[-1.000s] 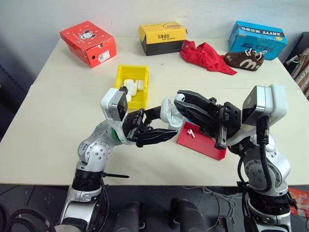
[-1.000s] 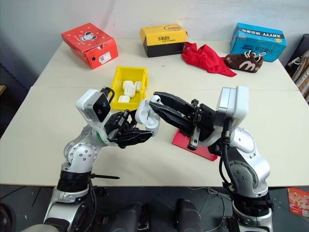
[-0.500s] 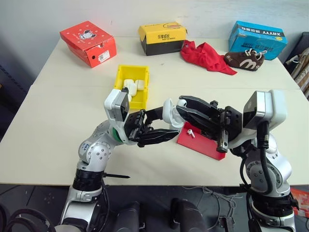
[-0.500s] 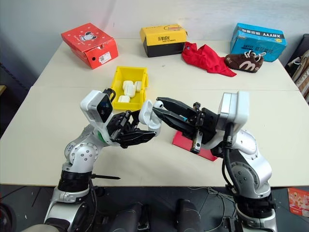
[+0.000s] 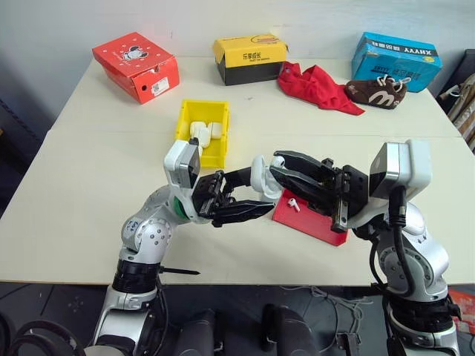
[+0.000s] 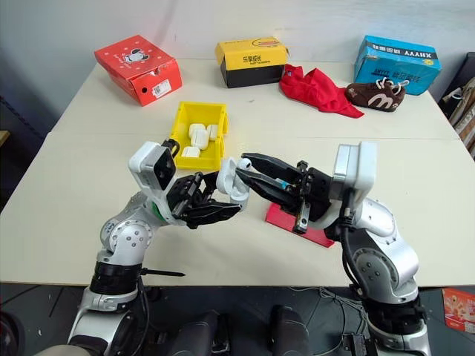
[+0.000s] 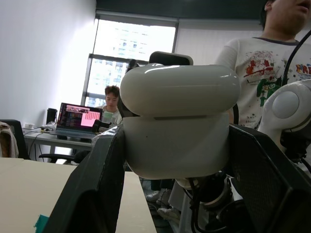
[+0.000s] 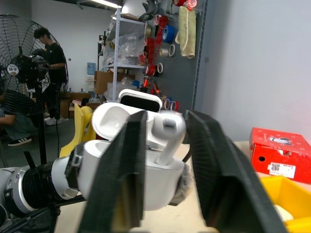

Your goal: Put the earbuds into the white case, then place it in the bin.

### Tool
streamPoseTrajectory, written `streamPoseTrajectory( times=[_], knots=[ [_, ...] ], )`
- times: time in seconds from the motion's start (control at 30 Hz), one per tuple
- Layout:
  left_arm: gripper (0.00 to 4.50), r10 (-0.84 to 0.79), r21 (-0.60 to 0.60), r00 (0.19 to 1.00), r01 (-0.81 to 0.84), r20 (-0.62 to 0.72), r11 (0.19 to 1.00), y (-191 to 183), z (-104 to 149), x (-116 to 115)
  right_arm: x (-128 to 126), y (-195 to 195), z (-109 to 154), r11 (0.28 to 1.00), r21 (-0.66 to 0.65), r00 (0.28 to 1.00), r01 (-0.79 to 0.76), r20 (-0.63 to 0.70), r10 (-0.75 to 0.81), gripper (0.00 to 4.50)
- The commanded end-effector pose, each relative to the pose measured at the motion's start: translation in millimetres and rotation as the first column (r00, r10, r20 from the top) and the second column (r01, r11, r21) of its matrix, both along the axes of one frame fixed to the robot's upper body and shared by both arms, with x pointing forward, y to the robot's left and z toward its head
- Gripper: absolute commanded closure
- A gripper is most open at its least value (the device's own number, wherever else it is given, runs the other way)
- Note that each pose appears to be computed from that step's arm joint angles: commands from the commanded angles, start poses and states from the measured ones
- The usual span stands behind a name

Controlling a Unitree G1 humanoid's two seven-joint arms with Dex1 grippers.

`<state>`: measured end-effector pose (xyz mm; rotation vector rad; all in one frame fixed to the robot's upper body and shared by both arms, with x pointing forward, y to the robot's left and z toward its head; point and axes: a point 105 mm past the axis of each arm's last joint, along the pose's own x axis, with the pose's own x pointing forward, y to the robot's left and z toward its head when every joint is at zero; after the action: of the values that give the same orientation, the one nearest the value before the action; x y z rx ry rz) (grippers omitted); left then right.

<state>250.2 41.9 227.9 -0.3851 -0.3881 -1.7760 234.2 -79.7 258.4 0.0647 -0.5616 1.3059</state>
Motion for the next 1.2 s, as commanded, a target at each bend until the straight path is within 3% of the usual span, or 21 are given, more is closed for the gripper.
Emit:
streamPoseTrajectory(
  times=[0.03,0.23,0.33,0.43,0.53,0.7,0.87,0.93,0.97,1.07,1.13,1.2],
  knots=[
    [1.73,-0.035,-0.070,0.994,0.042,0.108,0.997,-7.5,23.2,-12.4,-5.7,10.0,-19.5,0.994,-0.085,0.996,-0.066,-0.071,0.060,2.14],
    [1.73,-0.017,-0.071,0.994,0.025,0.105,0.997,-3.9,20.8,-10.4,-8.7,-6.4,-10.3,0.996,-0.085,0.999,-0.018,-0.053,0.013,0.21],
    [1.73,0.007,-0.055,0.995,-0.001,0.097,0.998,1.7,16.1,-8.1,-10.8,-30.8,0.7,0.993,-0.087,0.995,0.079,-0.051,-0.083,0.10],
    [1.73,0.057,-0.005,0.994,-0.056,0.096,0.998,13.8,5.4,-3.1,-15.2,-76.8,-11.3,0.945,-0.219,0.964,0.245,-0.045,-0.261,0.10],
    [1.73,0.100,0.047,0.990,-0.105,0.097,0.993,28.9,-5.1,0.2,-17.9,-136.7,-31.3,0.840,-0.321,0.877,0.438,-0.052,-0.478,0.10],
    [1.73,0.150,0.128,0.983,-0.163,0.101,0.978,48.9,-20.0,2.0,-36.8,-237.0,-85.2,0.570,-0.538,0.662,0.621,-0.028,-0.749,0.10],
    [1.73,0.183,0.143,0.977,-0.198,0.109,0.970,57.5,-20.0,4.7,-55.2,-299.3,-110.1,0.352,-0.636,0.479,0.686,0.031,-0.877,0.10],
    [1.73,0.192,0.139,0.975,-0.207,0.113,0.968,57.5,-18.0,6.0,-40.5,-303.9,-108.0,0.304,-0.661,0.446,0.686,0.051,-0.894,0.10],
    [1.73,0.192,0.139,0.975,-0.207,0.114,0.968,56.9,-17.5,6.2,-33.1,-301.4,-105.0,0.298,-0.665,0.449,0.684,0.062,-0.892,0.10],
    [1.73,0.191,0.139,0.975,-0.206,0.116,0.969,55.2,-14.4,5.9,-2.0,-271.4,-88.7,0.380,-0.692,0.518,0.613,-0.012,-0.856,0.10],
    [1.73,0.183,0.159,0.976,-0.201,0.123,0.967,55.2,-16.0,4.8,14.1,-234.4,-78.9,0.452,-0.746,0.624,0.489,-0.063,-0.779,0.10],
    [1.73,0.181,0.167,0.976,-0.200,0.124,0.965,55.7,-17.1,4.3,30.4,-198.6,-65.2,0.480,-0.773,0.719,0.414,-0.045,-0.693,0.10]
  ],
)
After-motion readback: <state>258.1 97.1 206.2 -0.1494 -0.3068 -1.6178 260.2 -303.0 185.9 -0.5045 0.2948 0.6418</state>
